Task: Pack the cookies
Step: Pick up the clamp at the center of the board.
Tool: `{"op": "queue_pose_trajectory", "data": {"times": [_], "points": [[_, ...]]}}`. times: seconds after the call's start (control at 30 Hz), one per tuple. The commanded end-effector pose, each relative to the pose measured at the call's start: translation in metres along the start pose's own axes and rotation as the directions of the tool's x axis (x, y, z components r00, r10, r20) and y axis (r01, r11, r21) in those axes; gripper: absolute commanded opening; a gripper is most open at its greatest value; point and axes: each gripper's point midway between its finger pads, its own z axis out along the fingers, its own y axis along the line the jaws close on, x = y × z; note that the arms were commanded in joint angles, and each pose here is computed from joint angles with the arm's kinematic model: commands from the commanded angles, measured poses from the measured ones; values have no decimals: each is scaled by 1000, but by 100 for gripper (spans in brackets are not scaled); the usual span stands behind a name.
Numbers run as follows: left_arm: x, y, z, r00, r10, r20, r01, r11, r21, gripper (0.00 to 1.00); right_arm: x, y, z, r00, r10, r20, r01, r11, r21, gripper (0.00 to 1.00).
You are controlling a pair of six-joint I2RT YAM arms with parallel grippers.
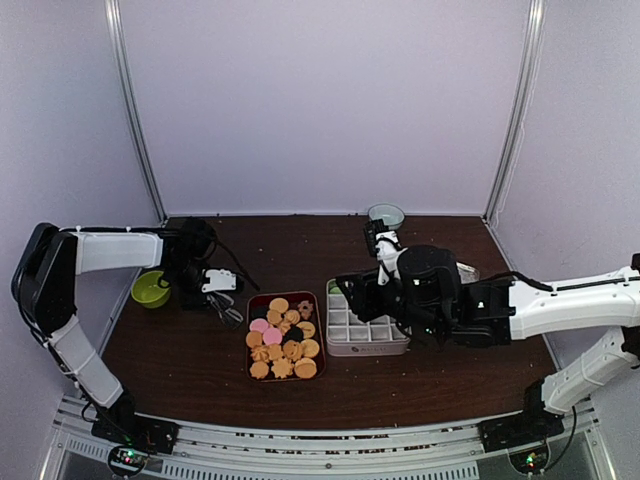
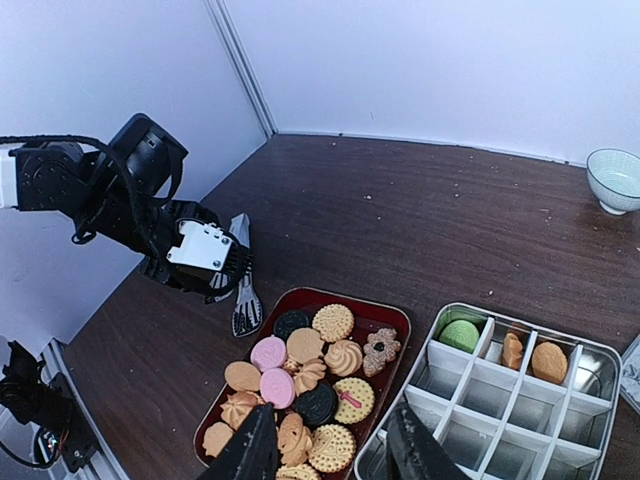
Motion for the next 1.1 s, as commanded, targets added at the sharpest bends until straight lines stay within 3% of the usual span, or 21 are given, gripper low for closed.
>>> {"op": "queue_pose_trajectory", "data": {"times": [0.0,0.47,0.87,1.07], "points": [[-4,25,9,998,69,-15,-70,991,-111,55,-11,-7,-7,1000,-2,28,1,999,37,37],[-22,41,9,992,113,53,-104,983,-154,21,-15,-8,-8,999,-6,35,5,999,47,30],[-28,49,29,991,126,31,-120,980,-157,9,-17,-8,-6,999,-21,28,19,998,63,25],[-29,69,30,994,112,7,-107,968,-228,0,-18,-8,-6,999,-23,28,21,998,66,24]]}}
